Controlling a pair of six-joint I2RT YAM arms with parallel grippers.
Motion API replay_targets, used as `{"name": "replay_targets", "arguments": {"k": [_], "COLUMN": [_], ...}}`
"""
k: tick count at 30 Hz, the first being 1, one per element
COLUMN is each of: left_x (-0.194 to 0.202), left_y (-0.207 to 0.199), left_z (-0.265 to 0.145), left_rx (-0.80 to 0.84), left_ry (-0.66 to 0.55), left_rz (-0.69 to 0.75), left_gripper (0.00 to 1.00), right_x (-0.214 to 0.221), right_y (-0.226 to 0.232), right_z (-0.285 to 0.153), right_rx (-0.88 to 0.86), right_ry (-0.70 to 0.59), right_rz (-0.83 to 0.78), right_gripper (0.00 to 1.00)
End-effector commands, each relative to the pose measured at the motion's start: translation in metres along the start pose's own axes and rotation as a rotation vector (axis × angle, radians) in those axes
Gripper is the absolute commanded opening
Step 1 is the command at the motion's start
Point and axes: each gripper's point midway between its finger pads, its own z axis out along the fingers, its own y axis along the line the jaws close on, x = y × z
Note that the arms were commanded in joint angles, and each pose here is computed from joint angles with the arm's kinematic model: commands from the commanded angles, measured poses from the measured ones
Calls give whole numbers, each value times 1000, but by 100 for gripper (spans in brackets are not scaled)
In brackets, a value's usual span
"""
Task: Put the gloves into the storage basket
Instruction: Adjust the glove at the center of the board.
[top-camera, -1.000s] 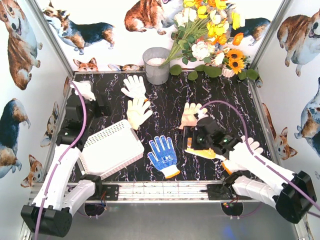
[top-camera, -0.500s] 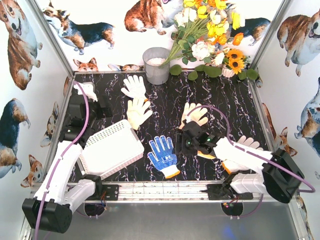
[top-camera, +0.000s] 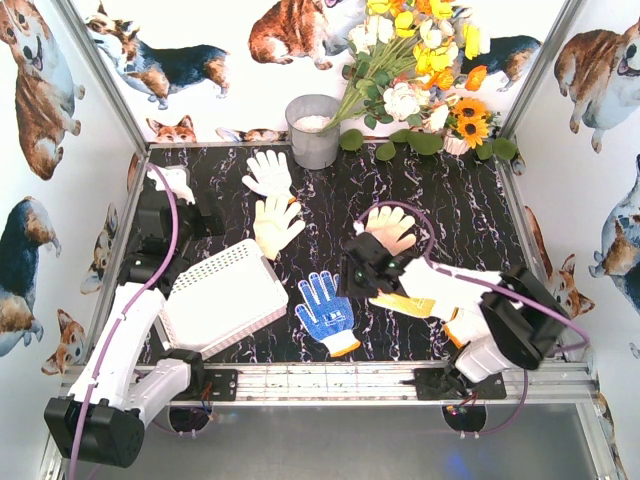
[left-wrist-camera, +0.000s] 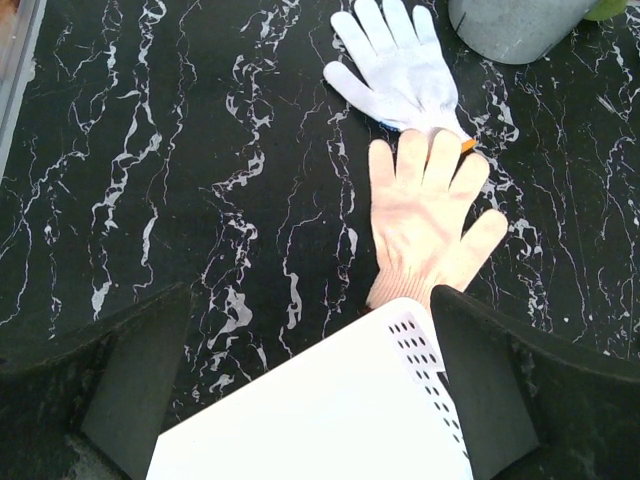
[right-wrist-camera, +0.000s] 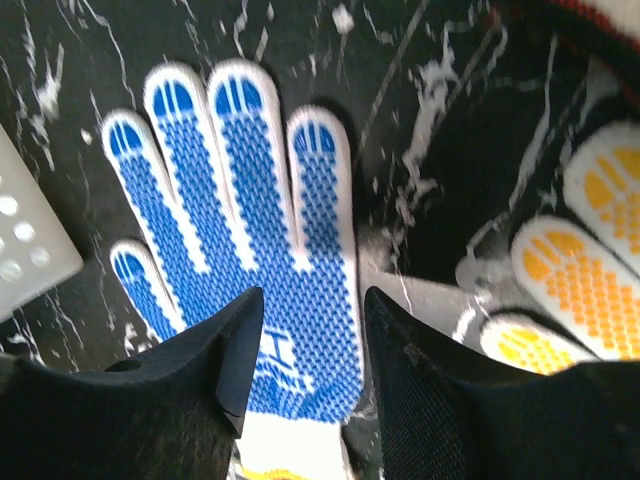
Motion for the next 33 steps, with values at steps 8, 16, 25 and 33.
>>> {"name": "replay_targets", "arguments": {"k": [8,16,25,33], "left_x": [4,6,6,1], "left_y": [0,-4,-9,-23], "left_z": [4,7,7,2], "left_rx": [0,21,50,128], "left_ry": [15,26,18,-13], "left_rz": [4,-2,-2,-6], "left_gripper": [100,100,100,100], "right_x": [-41,-35,-37,-38], "right_y": [19,17,3,-10], "right_z": [17,24,25,21], "right_rx": [34,33,101,165], "right_ry": [-67,-42,-65,-79], "right_rz": [-64,-63,-46,-68], "right_gripper": [41,39,32,27]}}
